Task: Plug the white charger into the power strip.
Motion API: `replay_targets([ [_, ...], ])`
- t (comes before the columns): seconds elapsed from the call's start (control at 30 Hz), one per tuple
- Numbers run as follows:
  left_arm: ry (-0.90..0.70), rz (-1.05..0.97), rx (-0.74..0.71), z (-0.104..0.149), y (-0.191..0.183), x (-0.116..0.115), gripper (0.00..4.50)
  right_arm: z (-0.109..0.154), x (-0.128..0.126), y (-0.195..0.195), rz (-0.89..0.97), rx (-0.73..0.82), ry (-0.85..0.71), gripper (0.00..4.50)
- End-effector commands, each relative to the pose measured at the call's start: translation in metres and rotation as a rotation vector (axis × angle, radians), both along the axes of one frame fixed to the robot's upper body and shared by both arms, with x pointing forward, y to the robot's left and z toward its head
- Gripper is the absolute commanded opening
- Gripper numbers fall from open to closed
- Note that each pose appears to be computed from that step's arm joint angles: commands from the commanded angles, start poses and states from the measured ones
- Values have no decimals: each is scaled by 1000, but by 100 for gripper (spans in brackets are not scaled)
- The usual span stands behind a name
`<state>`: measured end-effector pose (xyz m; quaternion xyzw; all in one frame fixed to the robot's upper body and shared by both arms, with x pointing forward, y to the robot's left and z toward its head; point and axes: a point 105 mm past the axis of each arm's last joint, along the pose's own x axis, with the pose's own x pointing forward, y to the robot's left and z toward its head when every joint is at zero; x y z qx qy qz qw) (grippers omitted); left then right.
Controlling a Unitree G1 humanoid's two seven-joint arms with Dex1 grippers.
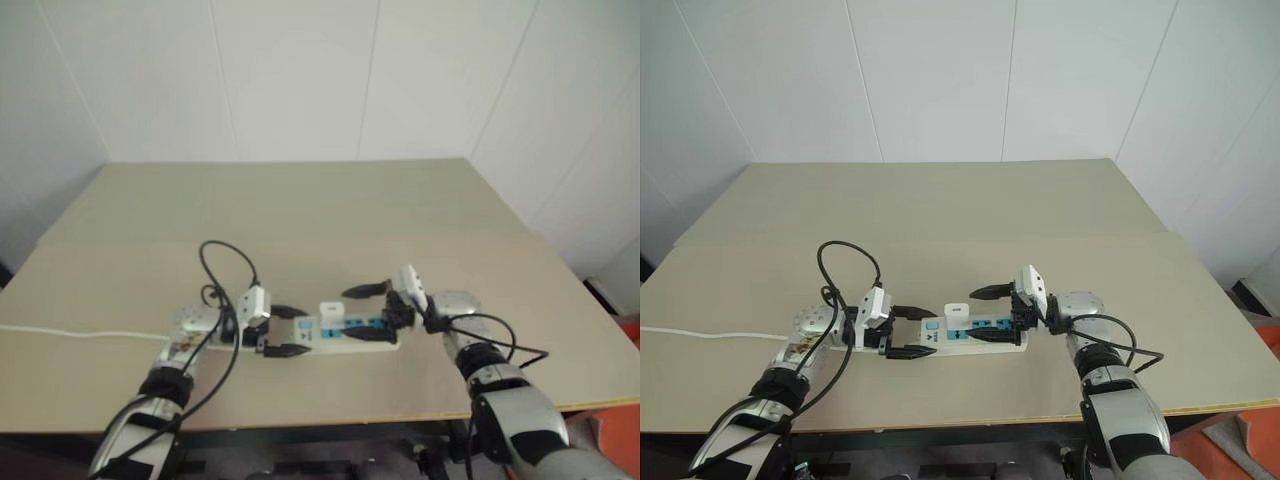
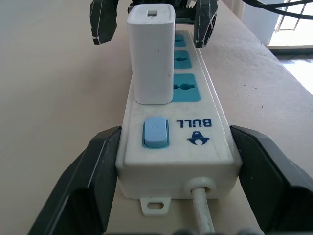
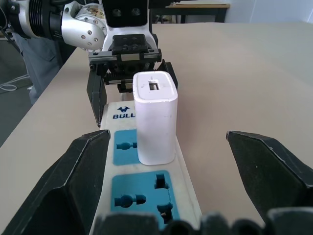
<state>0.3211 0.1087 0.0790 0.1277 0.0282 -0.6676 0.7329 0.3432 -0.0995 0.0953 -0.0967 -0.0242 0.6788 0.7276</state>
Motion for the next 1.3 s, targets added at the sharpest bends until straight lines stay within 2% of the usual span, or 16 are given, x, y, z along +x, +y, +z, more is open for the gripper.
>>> replay_targets([
  [0.03, -20, -28, -73, 19, -3, 1, 446, -31, -16, -14, 35, -79, 126, 450],
  [0.1, -27, -25, -120, 28, -3, 2, 446, -25, -14, -16, 33, -71, 117, 450],
  [0.2, -150, 1, -159, 49, 1, 4, 446, -7, -10, -19, 22, -37, 45, 450],
  [0.27, -160, 14, -215, 79, 15, 2, 446, 22, -5, -29, -10, 14, -44, 450],
  [0.37, -154, 9, -224, 104, 35, -6, 446, 58, -8, -50, -22, 45, -89, 450],
  [0.43, -159, 15, -166, 107, 49, -11, 446, 75, -13, -66, -44, 26, -160, 450],
  [0.5, -176, 8, -13, 95, 70, -20, 446, 89, -23, -89, -69, -67, -200, 450],
  [0.6, -150, 8, 124, 84, 93, -30, 446, 101, -36, -112, -97, -193, -232, 450],
  [0.8, -146, 32, 159, 87, 114, -39, 446, 108, -55, -145, -148, -363, -239, 450],
  [1.3, -150, 25, 121, 82, 105, -32, 446, 95, -71, -159, -172, -462, -208, 450],
])
